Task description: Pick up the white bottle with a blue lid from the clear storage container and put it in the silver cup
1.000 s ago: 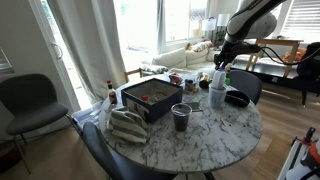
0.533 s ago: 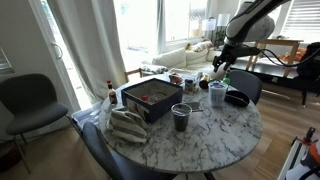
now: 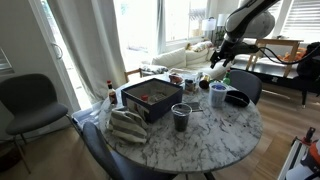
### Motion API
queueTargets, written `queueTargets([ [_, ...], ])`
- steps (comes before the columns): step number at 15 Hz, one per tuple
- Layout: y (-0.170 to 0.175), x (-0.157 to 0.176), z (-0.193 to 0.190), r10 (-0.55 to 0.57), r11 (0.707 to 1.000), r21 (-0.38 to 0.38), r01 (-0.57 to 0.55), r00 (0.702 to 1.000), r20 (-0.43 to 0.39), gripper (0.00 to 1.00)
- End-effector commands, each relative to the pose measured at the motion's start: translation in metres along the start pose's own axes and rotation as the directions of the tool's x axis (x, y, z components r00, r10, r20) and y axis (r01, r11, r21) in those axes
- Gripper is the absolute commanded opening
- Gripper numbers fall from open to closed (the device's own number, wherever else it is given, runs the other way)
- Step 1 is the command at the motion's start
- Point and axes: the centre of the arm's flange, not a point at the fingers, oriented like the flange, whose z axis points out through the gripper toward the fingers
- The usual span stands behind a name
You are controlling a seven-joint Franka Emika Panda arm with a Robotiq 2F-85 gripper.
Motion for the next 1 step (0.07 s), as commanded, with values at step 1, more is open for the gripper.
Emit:
queueTargets([
  [1,0.0002,-0.0001,0.0004,0.001,1.0,0.0,-0.001,1.0,0.001,0.99],
])
